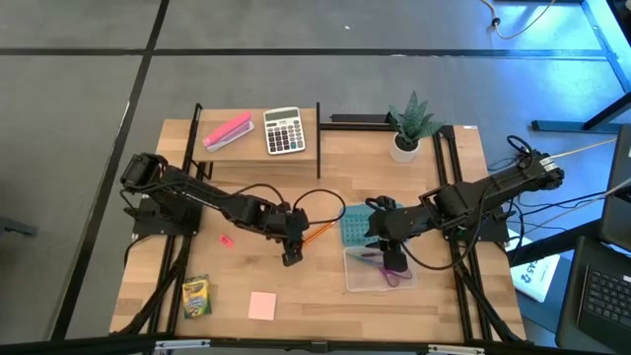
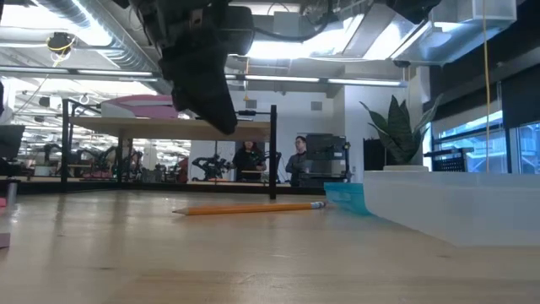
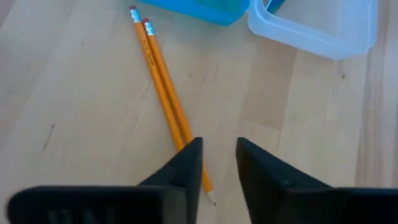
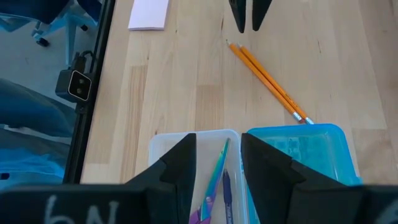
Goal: Pack school essentials
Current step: Put the top orange pencil into the blue supply box
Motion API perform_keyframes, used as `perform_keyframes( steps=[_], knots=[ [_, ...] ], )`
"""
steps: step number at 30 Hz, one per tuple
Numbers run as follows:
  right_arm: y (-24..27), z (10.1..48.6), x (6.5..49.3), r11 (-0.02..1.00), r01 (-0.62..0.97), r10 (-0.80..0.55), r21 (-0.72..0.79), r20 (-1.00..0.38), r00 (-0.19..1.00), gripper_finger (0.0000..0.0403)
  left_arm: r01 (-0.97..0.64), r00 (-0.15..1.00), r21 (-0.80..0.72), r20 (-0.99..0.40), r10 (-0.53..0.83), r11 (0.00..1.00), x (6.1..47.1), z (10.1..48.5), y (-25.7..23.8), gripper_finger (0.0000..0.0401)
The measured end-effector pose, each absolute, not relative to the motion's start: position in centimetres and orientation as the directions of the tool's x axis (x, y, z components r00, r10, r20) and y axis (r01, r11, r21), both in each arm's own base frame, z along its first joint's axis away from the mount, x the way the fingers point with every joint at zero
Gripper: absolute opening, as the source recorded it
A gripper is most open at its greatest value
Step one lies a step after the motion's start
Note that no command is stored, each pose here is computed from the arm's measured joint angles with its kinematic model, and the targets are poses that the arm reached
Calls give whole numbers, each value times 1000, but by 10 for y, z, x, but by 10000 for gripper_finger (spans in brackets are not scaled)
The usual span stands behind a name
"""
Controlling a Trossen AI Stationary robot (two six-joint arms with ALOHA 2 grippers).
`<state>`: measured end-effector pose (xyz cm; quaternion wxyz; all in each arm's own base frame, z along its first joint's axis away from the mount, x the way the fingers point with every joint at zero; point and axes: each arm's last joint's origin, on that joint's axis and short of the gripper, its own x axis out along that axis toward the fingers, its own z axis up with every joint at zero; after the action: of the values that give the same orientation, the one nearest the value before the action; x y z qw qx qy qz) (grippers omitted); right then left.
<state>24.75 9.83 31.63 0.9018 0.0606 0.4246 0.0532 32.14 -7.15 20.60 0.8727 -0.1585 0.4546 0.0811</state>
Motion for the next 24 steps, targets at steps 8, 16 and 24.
perform_keyframes(
  steps=[8, 16, 24],
  knots=[
    [98, 316, 248, 987, -45, 147, 153, -759, 634, 129, -236, 564, -208, -825, -41, 949, 320, 206, -76, 194],
    [98, 316, 248, 987, -44, 147, 154, -760, 633, 129, -254, 558, -211, -829, -35, 944, 316, 206, -85, 291],
    [98, 316, 248, 987, -46, 147, 153, -760, 633, 129, -281, 564, -179, -825, 12, 943, 317, 204, -86, 393]
  ],
)
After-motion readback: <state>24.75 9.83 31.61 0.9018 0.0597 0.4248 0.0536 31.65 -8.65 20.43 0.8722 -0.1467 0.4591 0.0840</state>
